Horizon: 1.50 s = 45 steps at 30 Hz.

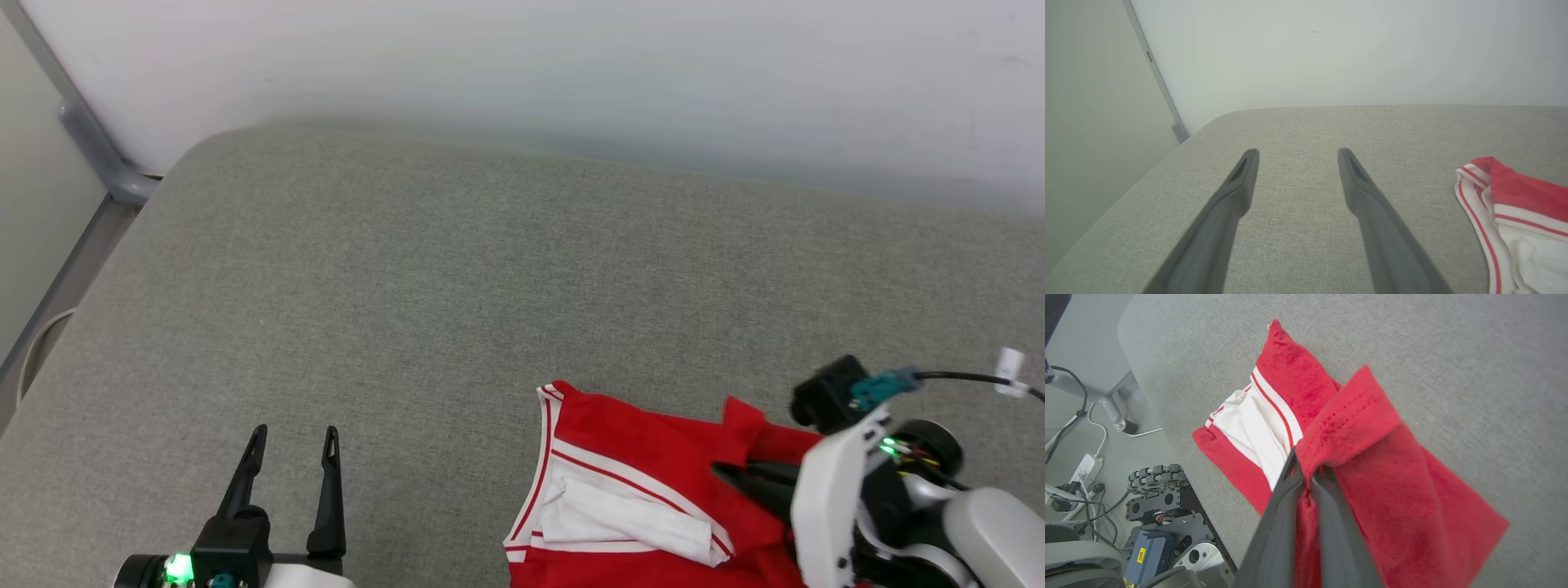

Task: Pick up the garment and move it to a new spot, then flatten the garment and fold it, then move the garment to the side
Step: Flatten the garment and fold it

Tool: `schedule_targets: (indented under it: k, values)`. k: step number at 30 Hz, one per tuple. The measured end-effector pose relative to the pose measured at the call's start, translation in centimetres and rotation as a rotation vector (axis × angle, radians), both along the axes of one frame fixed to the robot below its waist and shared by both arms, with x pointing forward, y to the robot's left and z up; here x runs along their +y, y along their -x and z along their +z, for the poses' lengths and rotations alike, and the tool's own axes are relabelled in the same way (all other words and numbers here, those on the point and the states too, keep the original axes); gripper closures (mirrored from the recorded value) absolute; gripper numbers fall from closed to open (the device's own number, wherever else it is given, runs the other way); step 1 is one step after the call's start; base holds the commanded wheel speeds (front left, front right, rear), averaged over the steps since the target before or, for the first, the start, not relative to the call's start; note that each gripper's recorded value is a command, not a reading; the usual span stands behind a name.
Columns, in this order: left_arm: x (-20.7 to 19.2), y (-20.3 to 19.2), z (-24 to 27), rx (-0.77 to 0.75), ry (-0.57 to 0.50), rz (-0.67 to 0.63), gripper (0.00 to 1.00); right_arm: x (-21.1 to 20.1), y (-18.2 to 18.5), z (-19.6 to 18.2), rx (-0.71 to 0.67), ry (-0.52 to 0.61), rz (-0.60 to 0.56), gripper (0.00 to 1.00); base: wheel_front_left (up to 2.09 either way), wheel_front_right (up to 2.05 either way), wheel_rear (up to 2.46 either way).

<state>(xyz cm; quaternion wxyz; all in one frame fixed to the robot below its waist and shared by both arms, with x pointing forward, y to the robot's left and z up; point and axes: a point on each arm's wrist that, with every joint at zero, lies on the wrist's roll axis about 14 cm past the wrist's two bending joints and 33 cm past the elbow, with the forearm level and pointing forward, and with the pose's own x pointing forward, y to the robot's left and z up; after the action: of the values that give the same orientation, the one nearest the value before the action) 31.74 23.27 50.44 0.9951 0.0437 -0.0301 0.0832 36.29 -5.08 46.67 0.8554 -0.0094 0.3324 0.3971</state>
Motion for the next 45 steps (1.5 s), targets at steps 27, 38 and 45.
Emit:
schedule_targets:
  k: [27, 38, 45]
  values:
    - [1.1, -0.9, -1.1, 0.043, 0.014, 0.046, 0.0, 10.7, -0.2, -8.7, 0.031, 0.274, 0.378, 1.0, 0.0, 0.0, 0.0]
    - [0.8, -1.0, -0.9, 0.03, 0.015, 0.032, 0.0, 11.0, -1.8, -5.4, -0.075, 0.11, 0.301, 0.0, 0.0, 0.0, 0.0]
    - [0.3, -0.8, -0.6, 0.018, 0.015, 0.012, 0.0, 6.9, -5.3, -0.2, -0.265, -0.026, 0.132, 0.0, 0.0, 0.0, 0.0]
